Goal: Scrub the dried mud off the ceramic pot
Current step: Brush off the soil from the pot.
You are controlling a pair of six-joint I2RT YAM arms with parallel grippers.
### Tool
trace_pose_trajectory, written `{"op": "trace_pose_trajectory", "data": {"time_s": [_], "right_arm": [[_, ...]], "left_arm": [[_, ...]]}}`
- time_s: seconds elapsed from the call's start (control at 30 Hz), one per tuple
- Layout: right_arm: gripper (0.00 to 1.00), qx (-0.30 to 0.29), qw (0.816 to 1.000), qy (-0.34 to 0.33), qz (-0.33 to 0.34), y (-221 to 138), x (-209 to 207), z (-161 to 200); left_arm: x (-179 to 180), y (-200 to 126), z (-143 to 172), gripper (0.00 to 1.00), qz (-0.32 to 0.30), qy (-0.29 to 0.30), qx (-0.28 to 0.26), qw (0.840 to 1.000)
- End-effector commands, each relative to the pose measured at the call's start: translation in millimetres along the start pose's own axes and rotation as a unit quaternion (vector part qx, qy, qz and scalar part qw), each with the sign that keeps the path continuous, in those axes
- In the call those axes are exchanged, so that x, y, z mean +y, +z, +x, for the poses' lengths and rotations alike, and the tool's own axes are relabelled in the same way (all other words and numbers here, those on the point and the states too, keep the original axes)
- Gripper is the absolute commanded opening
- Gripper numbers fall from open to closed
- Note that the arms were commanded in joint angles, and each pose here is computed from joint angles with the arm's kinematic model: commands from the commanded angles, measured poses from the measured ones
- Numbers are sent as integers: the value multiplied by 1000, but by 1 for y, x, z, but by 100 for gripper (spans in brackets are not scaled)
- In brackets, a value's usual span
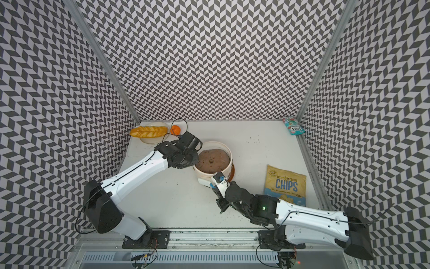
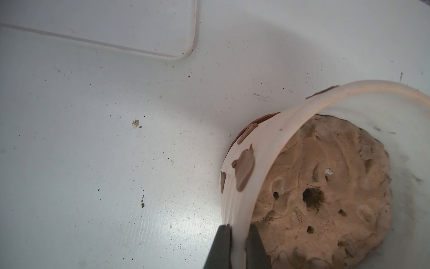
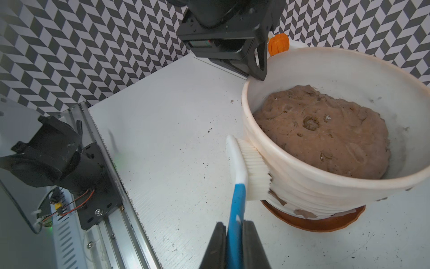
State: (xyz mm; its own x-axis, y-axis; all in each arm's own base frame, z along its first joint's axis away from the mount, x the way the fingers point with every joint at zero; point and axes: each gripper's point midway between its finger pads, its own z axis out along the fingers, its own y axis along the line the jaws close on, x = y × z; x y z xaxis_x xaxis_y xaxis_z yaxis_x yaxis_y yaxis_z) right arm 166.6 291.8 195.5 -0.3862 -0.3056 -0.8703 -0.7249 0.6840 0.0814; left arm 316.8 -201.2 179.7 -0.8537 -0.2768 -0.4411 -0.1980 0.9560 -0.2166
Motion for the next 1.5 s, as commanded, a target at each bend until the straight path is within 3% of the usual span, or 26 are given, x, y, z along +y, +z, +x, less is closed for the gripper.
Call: {"op": "trace_pose_trajectory", "data": {"time_s": [0.0, 0.17, 0.43, 0.5, 0.73, 0.9, 1.1, 1.3, 1.47], "right_arm": [[0, 1, 998, 2, 59, 9, -37, -7], [0, 35, 996, 34, 69, 13, -51, 9], [0, 108, 991, 76, 32, 28, -37, 58], [0, 102, 992, 68, 15, 27, -30, 60], [0, 35, 995, -5, -99, -2, 21, 18], [0, -26, 997, -29, -69, -12, 12, -22], [0, -22, 998, -42, -38, -3, -9, -35], [0, 17, 999, -24, 28, 12, -51, -20], [0, 57, 997, 5, 44, 20, -63, 9]], "left_arm": [[-14, 3, -13, 7, 31, -5, -26, 999], [-13, 3, -15, 6, 29, 0, -30, 999], [-6, 0, -24, 6, 26, -3, -41, 999], [-5, 0, -24, 6, 26, -3, -42, 999], [-7, 2, -27, 6, 30, 2, -43, 999], [-9, 0, -30, 6, 36, 14, -49, 998], [-13, 1, -32, 4, 48, 37, -53, 997], [-13, 4, -33, 1, 43, 63, -55, 996], [-11, 4, -36, 2, 40, 73, -60, 995]]}}
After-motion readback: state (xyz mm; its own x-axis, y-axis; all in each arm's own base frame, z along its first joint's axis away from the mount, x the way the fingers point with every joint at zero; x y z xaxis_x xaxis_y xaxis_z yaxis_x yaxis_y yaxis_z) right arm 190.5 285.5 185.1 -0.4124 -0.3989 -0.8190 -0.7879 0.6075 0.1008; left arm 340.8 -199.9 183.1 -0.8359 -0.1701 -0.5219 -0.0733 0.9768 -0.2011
